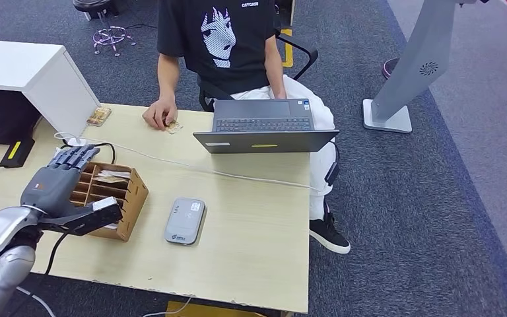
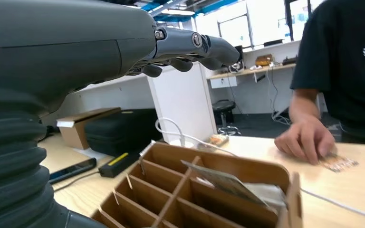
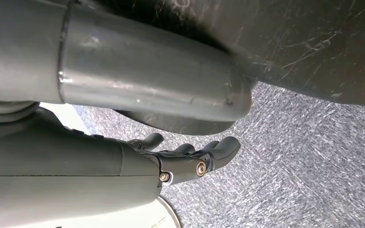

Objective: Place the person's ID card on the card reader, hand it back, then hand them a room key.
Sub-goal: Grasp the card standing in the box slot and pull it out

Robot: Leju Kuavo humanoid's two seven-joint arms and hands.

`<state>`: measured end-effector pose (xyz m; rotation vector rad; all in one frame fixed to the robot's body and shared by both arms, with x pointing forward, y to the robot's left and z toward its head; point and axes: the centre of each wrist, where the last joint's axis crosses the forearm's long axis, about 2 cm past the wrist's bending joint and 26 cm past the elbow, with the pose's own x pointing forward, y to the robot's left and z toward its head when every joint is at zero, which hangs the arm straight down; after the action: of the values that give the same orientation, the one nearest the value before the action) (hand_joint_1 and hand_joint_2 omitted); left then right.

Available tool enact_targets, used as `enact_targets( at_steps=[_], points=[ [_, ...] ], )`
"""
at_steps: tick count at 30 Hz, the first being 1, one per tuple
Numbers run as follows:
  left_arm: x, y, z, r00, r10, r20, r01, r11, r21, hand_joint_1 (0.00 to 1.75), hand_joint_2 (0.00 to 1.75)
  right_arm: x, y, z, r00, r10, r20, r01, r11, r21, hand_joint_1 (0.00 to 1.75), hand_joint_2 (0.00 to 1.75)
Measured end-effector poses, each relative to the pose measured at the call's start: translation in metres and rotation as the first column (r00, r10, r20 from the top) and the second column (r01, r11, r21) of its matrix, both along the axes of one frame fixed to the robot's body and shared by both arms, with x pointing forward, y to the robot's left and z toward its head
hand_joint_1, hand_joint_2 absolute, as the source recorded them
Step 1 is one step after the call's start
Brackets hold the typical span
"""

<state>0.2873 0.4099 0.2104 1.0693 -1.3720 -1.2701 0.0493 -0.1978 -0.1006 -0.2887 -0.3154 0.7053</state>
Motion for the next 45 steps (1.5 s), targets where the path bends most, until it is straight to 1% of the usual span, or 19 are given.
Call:
enact_targets(
  at_steps=[7,19,33,45],
  points=[
    [0.011,-0.009,-0.021,0.998,0.032,-0.046,-0.033,0.999,-0.014,0.00,1.75,0.001,0.000,0.000,1.000,-0.001,-0.002,0.001,1.000,-0.003,0.00,0.00],
    [0.014,-0.013,-0.039,0.994,0.059,-0.091,-0.062,0.997,-0.036,0.00,1.75,0.001,0.000,0.000,1.000,-0.003,0.000,0.003,1.000,-0.005,0.00,0.00],
    [0.015,-0.015,-0.044,0.993,0.065,-0.098,-0.070,0.997,-0.043,0.00,1.75,0.001,0.000,0.000,1.000,-0.003,0.001,0.003,1.000,-0.006,0.00,0.00],
    [0.021,-0.019,-0.040,0.995,0.067,-0.079,-0.071,0.997,-0.042,0.00,1.75,0.001,0.001,0.000,1.000,-0.005,0.004,0.005,1.000,-0.011,0.00,0.00]
  ],
)
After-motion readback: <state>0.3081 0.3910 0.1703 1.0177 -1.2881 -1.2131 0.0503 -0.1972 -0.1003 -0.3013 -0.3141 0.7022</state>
